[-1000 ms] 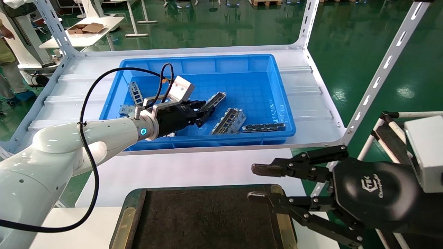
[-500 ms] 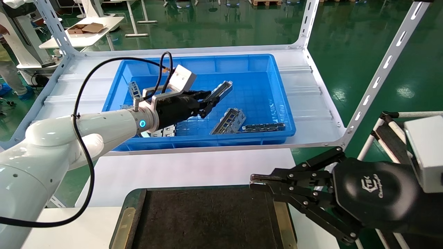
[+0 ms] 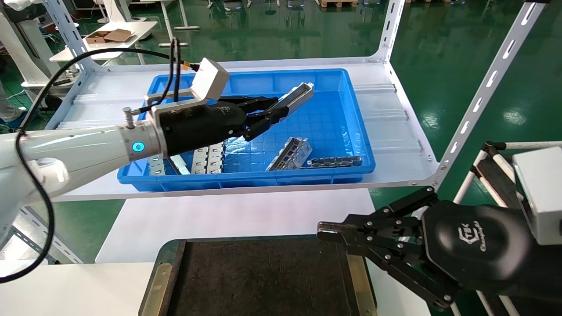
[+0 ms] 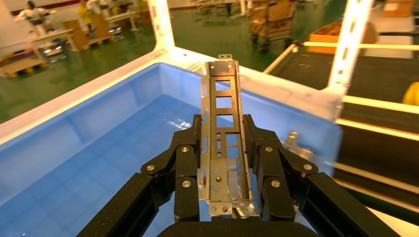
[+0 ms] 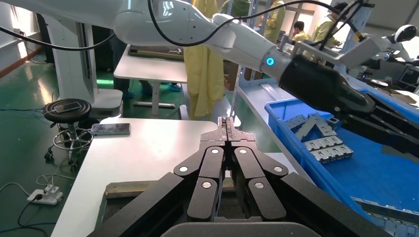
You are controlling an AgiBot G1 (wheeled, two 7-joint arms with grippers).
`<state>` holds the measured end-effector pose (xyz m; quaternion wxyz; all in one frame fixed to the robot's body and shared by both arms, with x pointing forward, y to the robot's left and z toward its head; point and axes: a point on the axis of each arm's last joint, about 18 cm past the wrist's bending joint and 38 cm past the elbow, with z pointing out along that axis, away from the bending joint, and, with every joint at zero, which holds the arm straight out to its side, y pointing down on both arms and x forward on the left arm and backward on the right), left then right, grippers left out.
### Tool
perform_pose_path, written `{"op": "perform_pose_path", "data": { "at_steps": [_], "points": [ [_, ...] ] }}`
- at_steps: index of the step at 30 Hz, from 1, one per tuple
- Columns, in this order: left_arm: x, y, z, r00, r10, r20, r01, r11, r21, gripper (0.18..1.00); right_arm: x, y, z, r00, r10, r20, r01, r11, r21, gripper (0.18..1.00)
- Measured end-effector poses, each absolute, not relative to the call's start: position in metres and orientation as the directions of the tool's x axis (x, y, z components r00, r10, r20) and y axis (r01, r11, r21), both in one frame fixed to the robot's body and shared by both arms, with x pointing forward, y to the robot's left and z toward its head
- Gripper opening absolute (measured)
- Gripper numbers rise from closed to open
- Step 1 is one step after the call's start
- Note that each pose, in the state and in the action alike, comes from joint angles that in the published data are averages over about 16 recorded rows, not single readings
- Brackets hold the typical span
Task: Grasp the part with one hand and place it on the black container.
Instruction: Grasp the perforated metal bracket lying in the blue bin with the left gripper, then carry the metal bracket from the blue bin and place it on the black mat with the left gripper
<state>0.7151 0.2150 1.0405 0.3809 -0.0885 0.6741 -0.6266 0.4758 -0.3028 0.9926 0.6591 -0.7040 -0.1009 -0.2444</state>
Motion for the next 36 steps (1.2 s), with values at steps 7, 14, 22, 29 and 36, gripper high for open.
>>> {"op": "perform_pose_path", "data": {
  "at_steps": [7, 14, 22, 29, 36],
  "points": [
    [0.687, 0.228, 1.028, -0.768, -0.508, -0.390, 0.361, 0.159, -0.919, 0.355, 0.476, -0.303, 0.993, 0.860, -0.180, 0.477, 0.464, -0.111, -0.879, 0.191],
    [0.659, 0.232, 0.996, -0.840, -0.421, -0.342, 0.321, 0.122, -0.939, 0.355, 0.476, -0.303, 0.993, 0.860, -0.180, 0.477, 0.464, -0.111, -0.879, 0.191],
    [0.627, 0.226, 0.938, -0.896, -0.377, -0.236, 0.212, 0.107, -0.972, 0.355, 0.476, -0.303, 0.993, 0.860, -0.180, 0.477, 0.464, -0.111, -0.879, 0.191],
    [0.605, 0.214, 0.873, -0.899, -0.426, -0.096, 0.054, 0.109, -0.993, 0.355, 0.476, -0.303, 0.993, 0.860, -0.180, 0.477, 0.464, -0.111, -0.879, 0.191],
    [0.592, 0.201, 0.807, -0.845, -0.533, 0.053, -0.115, 0.084, -0.990, 0.354, 0.476, -0.303, 0.993, 0.860, -0.180, 0.477, 0.464, -0.111, -0.879, 0.191]
  ]
}}
